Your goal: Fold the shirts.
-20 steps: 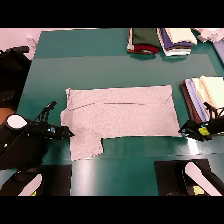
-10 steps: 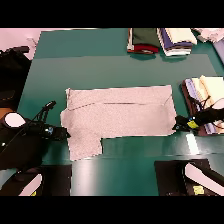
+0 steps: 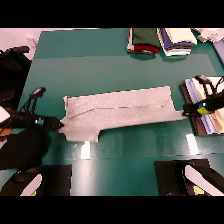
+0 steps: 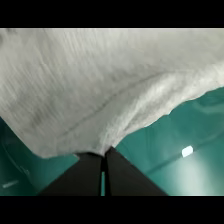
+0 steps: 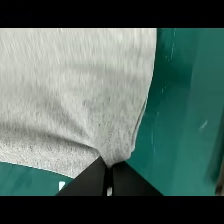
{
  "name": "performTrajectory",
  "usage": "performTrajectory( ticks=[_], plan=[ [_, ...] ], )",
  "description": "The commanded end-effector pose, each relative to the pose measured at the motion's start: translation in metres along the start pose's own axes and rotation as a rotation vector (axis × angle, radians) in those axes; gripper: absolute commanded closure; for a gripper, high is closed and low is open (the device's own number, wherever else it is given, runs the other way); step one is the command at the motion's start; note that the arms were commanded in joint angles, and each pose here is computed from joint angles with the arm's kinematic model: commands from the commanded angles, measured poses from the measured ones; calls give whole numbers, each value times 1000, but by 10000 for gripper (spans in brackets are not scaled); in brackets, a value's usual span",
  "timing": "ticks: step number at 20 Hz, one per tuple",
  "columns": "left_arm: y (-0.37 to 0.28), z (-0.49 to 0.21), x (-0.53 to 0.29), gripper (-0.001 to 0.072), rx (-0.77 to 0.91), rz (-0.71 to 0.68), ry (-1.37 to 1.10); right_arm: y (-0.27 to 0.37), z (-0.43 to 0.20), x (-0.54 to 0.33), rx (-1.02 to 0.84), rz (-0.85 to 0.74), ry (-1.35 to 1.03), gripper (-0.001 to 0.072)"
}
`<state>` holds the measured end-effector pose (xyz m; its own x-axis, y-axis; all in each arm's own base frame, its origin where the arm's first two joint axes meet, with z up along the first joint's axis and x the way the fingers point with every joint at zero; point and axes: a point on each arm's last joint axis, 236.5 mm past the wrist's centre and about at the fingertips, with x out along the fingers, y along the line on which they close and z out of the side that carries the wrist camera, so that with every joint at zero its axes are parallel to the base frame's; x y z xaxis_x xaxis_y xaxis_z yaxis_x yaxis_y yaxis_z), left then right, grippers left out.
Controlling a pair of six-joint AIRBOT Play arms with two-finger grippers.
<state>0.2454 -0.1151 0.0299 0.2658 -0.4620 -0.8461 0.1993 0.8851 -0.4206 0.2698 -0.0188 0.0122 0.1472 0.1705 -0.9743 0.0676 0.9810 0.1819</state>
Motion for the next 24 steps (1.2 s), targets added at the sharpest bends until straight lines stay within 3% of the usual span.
performTrajectory(
  ticks=[1,5,10,11,12,13,15,16,17,18,19,24],
  plan=[
    [21,71,4,687,36,71,-127,6,53,0,5,8,-49,702],
    [44,135,33,686,9,94,-138,7,99,26,13,22,-6,702],
    [55,153,62,683,-39,75,-95,34,149,43,41,169,-25,696],
    [55,154,62,583,-51,74,-98,38,156,43,22,192,-35,607],
    [55,154,61,285,-70,73,-100,41,164,42,16,216,-49,399],
    [55,153,61,217,-91,73,-96,42,170,39,8,237,-59,293],
    [52,147,60,233,-108,64,-74,36,171,31,-18,269,-67,249],
    [49,143,60,474,-119,53,-55,24,167,30,-12,266,-57,248],
    [45,139,61,661,-120,40,-40,9,162,31,10,261,-47,201],
    [41,138,61,686,-118,23,-34,-9,153,33,54,265,-25,144],
    [36,139,61,686,-129,-1,-39,-28,142,39,109,268,-4,131],
    [-18,154,80,686,-65,-54,-105,-37,106,88,250,469,76,131]
  ],
)
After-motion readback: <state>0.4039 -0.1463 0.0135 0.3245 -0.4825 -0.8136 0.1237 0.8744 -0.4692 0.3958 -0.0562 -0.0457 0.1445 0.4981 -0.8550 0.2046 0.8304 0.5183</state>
